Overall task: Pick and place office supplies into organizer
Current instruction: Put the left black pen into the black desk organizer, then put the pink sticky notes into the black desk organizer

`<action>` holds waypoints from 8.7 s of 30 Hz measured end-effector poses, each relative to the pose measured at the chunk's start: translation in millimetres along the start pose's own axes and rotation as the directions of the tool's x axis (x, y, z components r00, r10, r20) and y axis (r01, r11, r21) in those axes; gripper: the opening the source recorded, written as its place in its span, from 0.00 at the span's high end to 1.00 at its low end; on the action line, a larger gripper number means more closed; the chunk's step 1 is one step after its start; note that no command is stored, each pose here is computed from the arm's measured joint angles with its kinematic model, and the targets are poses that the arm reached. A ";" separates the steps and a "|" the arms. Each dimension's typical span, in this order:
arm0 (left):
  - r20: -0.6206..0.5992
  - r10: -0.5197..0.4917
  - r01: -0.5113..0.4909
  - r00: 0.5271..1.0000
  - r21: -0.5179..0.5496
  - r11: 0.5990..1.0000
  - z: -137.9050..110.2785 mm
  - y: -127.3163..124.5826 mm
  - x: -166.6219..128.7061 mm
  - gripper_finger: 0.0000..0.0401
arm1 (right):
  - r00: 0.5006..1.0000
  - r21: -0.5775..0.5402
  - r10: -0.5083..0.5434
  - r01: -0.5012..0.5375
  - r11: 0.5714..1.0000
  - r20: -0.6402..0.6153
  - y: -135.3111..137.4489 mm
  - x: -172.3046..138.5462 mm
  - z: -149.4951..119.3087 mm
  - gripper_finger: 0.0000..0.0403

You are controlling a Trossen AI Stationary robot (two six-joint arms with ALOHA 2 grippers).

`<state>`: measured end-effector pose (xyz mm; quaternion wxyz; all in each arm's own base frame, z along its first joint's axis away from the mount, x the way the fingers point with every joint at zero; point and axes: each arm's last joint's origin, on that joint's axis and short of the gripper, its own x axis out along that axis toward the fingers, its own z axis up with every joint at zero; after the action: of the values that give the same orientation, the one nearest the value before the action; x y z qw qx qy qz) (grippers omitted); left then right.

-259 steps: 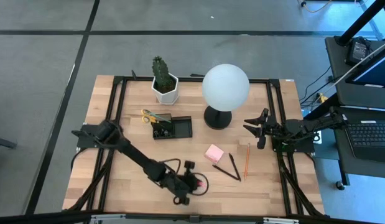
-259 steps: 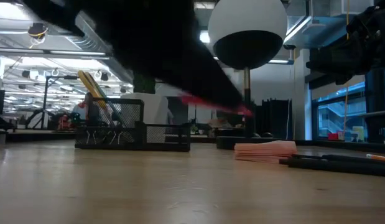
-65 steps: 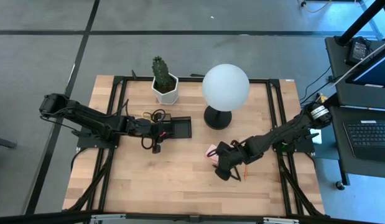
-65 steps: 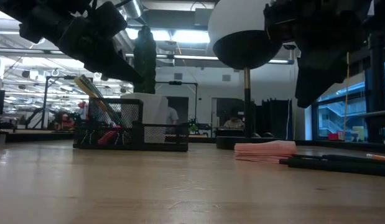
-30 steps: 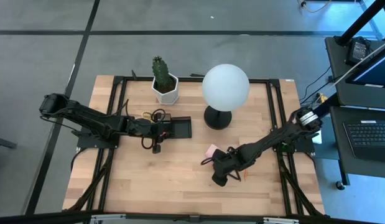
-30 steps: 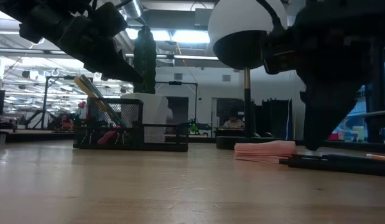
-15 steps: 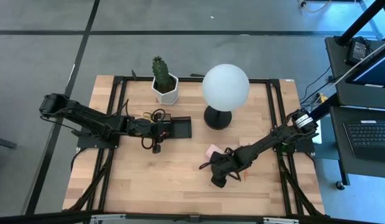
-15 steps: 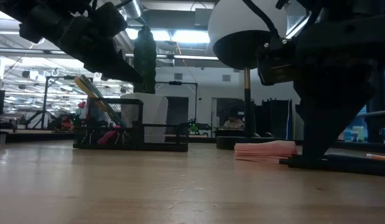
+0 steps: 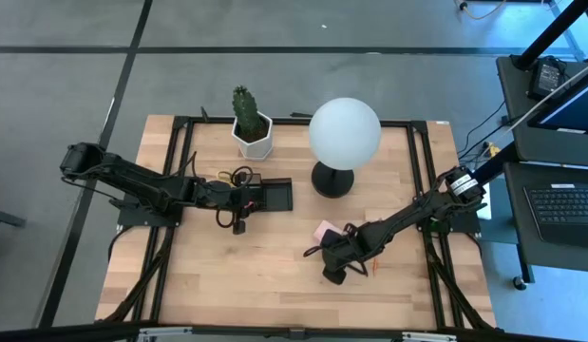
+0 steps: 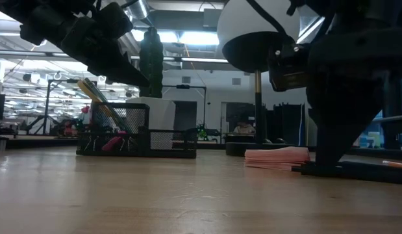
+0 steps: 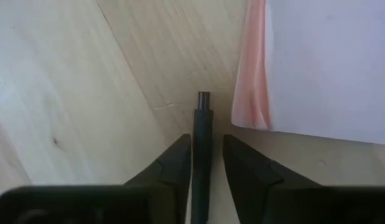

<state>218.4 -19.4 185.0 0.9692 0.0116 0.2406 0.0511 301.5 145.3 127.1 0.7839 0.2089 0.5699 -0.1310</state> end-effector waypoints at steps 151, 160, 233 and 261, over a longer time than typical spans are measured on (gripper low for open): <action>0.515 -0.076 0.070 0.854 0.030 0.997 39.8 21.9 -126.1 0.78 | 0.643 -0.454 0.272 0.133 0.881 0.716 -46.1 -20.1 257.6 0.55; 0.489 -0.077 0.069 0.869 0.034 0.997 37.3 21.7 -124.4 0.78 | 0.951 -0.349 0.122 -0.016 0.937 0.283 -23.1 -65.6 183.1 0.47; -0.272 -0.219 0.262 0.937 0.134 0.956 -8.2 -111.7 138.5 0.78 | 0.911 -0.592 0.358 -0.176 0.787 0.205 36.8 33.9 23.2 0.47; -0.322 -0.208 0.241 0.923 0.065 0.968 -14.1 -111.3 140.2 0.78 | 0.905 -0.583 0.102 0.176 0.793 0.412 48.1 31.2 -11.5 0.63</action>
<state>345.5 -115.4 102.1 0.9163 0.0260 0.3932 -0.0718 323.1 194.1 103.0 0.9104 -0.0987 0.4018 0.0012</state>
